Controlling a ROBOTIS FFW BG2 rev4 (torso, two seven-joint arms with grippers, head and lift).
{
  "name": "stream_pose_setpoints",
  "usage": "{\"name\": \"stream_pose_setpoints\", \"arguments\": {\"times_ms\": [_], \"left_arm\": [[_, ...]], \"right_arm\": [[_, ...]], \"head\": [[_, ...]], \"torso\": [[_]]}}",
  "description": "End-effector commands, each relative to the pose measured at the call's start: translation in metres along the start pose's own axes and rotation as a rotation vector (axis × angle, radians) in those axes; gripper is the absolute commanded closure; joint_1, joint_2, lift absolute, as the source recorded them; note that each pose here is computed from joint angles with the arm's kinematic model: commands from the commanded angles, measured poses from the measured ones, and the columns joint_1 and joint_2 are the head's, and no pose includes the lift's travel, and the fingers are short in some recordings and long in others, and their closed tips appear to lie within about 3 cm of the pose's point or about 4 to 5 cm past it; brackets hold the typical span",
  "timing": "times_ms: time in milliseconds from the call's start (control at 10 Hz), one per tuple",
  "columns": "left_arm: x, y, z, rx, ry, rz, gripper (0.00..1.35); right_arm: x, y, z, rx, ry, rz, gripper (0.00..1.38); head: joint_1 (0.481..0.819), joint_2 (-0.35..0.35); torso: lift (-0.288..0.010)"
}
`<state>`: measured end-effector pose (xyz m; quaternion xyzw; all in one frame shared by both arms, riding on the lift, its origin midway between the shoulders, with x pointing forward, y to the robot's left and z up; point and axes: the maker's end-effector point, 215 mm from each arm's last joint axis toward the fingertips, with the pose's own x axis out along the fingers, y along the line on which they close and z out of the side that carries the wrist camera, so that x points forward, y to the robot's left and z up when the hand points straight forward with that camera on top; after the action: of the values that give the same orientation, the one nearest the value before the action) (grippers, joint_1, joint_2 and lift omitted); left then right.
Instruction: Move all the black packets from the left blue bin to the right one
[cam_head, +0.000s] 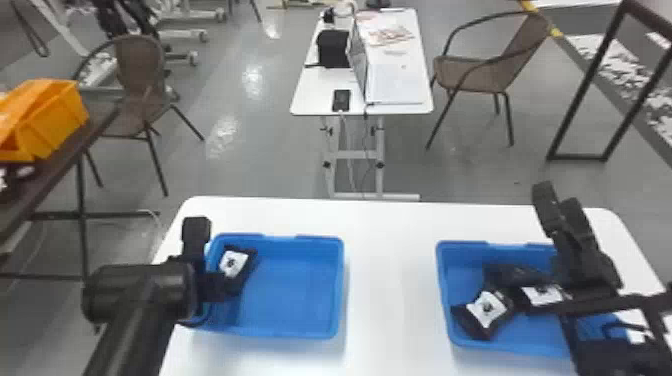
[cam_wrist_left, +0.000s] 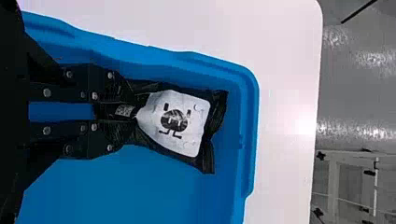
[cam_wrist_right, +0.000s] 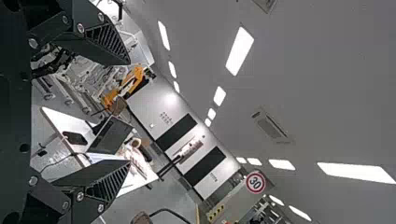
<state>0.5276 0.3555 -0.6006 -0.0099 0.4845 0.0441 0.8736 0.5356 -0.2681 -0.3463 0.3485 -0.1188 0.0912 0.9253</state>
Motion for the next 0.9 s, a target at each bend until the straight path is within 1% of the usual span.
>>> {"name": "stream_pose_setpoints", "arguments": {"times_ms": [0,100,200,300,400,500,600,700,800], "left_arm": [[-0.001,-0.005,0.014,0.061,-0.061,-0.055,1.22],[-0.006,-0.019,0.022,0.088,-0.122,-0.124,1.22],[-0.017,-0.039,0.026,0.095,-0.193,-0.175,1.22],[-0.032,-0.068,0.030,0.105,-0.273,-0.244,1.22],[-0.053,-0.101,0.035,0.135,-0.343,-0.316,1.22],[-0.074,-0.139,0.040,0.175,-0.391,-0.395,1.22],[-0.092,-0.179,0.048,0.224,-0.437,-0.493,1.22],[-0.106,-0.210,0.060,0.269,-0.462,-0.577,1.22],[-0.113,-0.244,0.070,0.300,-0.463,-0.703,1.22]], "right_arm": [[0.001,0.003,-0.004,0.006,0.009,0.006,0.29],[0.001,0.006,-0.007,0.010,0.015,0.012,0.29],[0.001,0.010,-0.012,0.016,0.027,0.024,0.29],[-0.001,0.013,-0.018,0.023,0.039,0.036,0.29],[-0.002,0.018,-0.025,0.030,0.054,0.048,0.29],[-0.002,0.022,-0.031,0.035,0.067,0.057,0.29],[0.000,0.027,-0.038,0.040,0.080,0.068,0.29],[0.005,0.037,-0.051,0.035,0.117,0.106,0.29],[0.011,0.050,-0.061,0.023,0.149,0.149,0.29]], "head": [[0.695,0.091],[0.695,0.089],[0.695,0.081],[0.695,0.075],[0.695,0.058],[0.695,0.043],[0.695,0.015],[0.695,-0.024],[0.695,-0.053]], "torso": [[0.000],[0.000],[0.000],[0.000],[0.000],[0.000],[0.000],[0.000],[0.000]]}}
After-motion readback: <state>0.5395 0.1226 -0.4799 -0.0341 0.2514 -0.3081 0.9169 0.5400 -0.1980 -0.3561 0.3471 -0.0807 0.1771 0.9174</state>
